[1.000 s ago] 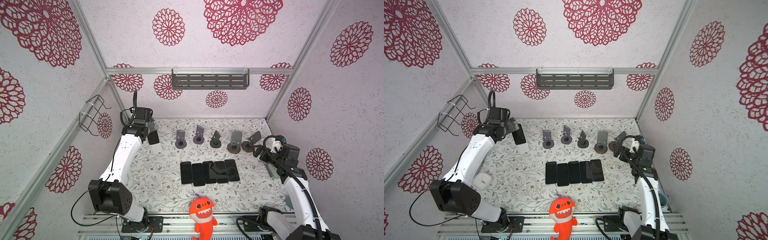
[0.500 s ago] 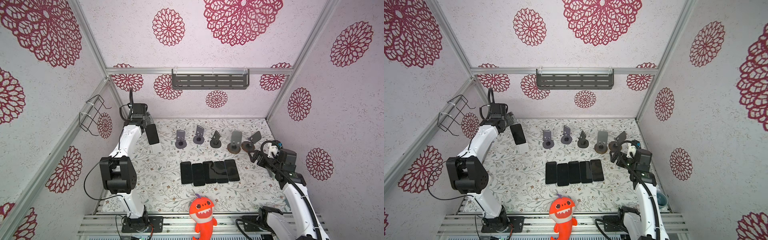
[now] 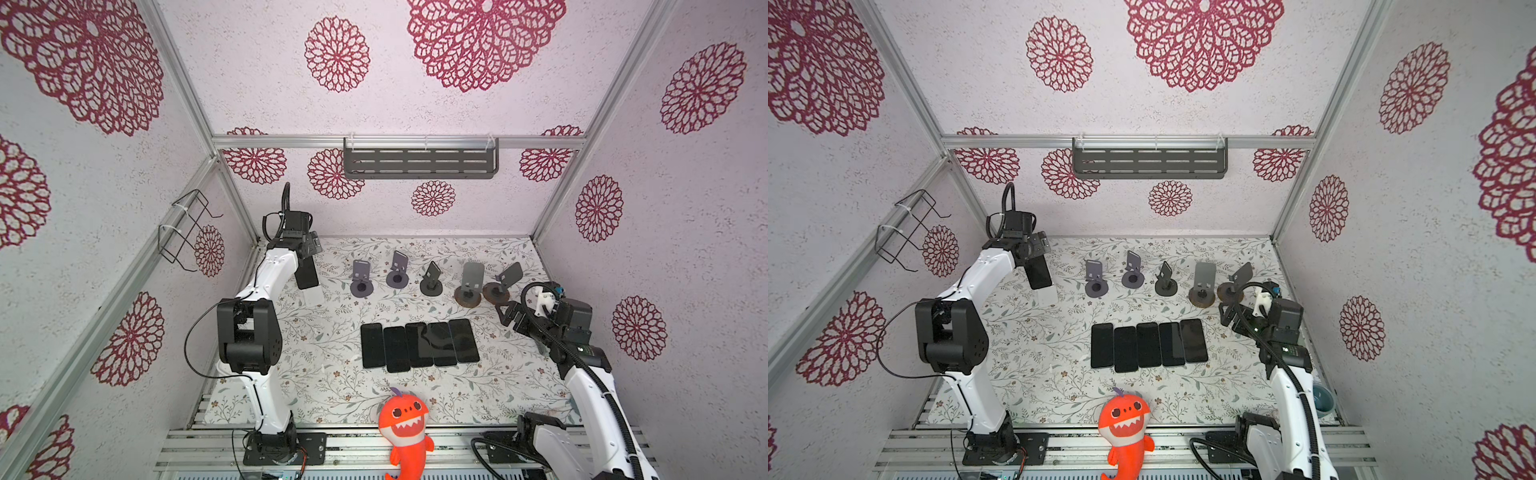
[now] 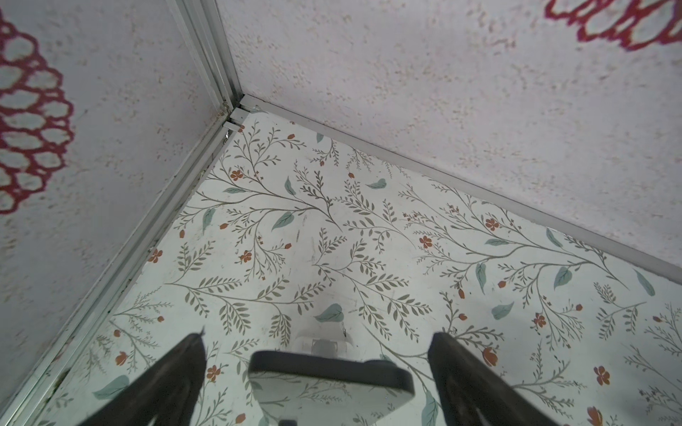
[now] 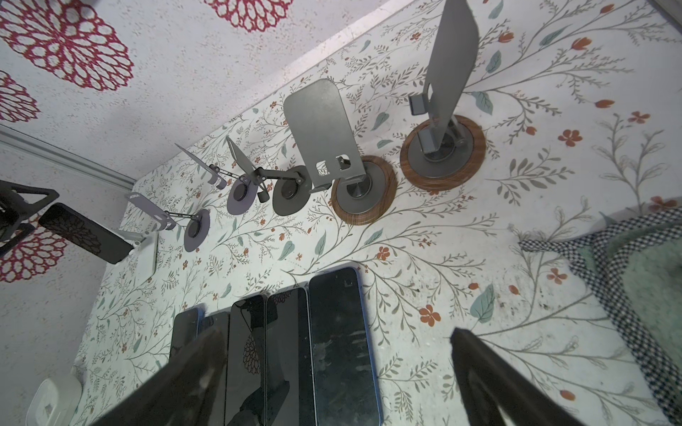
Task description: Remove the phone from the phone stand
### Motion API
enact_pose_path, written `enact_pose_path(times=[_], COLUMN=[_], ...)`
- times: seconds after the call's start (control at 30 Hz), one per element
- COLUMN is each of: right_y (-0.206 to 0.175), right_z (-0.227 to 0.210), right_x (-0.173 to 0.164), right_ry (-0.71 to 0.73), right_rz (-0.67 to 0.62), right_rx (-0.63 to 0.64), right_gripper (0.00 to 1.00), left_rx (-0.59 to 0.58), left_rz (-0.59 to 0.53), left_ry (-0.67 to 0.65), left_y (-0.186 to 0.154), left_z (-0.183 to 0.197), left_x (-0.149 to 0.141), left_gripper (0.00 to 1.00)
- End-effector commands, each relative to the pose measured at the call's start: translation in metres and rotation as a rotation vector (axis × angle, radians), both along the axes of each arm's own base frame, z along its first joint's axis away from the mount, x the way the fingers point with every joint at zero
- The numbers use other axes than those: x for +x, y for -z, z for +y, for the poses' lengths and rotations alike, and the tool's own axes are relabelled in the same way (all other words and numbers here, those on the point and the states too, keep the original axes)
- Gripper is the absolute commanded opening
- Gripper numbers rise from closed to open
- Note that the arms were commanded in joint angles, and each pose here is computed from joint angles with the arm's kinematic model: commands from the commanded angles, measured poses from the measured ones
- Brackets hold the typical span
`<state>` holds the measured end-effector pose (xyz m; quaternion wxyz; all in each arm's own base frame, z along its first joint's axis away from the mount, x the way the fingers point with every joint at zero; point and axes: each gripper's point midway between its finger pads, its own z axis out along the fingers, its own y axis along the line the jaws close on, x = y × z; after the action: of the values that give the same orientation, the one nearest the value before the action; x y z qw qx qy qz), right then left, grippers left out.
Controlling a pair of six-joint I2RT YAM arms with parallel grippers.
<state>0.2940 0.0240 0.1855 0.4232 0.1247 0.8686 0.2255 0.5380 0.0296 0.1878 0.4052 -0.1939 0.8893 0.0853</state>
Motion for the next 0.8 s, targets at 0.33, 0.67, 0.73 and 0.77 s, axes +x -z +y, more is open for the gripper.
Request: enact_pose_path(times=[0.33, 0.67, 0.73, 0.77], right_y=[-0.004, -0.003, -0.002, -0.002], right_z=[0.000, 0.001, 0.000, -0.001], right_x=[0.002, 0.002, 0.002, 0.002], right_ry=[0.004, 0.006, 0.013, 0.016], right_rz=[-0.025, -0.029, -0.029, -0.030], right_rx=[-0.003, 0.007, 0.006, 0.005], right_gripper=[0.99, 0.99, 0.99, 0.99], left_rx=[0.004, 0.003, 0.000, -0.001], left_rz=[0.012, 0.012, 0.005, 0.001], left_ry=[0.123, 0.116, 0.104, 0.104], left_y=[0.028, 0.048, 0.052, 0.054], left_z=[-0.013, -0.014, -0.012, -0.013], left_x=[0.006, -0.006, -0.010, -0.010], left_gripper=[0.98, 0.98, 0.98, 0.98])
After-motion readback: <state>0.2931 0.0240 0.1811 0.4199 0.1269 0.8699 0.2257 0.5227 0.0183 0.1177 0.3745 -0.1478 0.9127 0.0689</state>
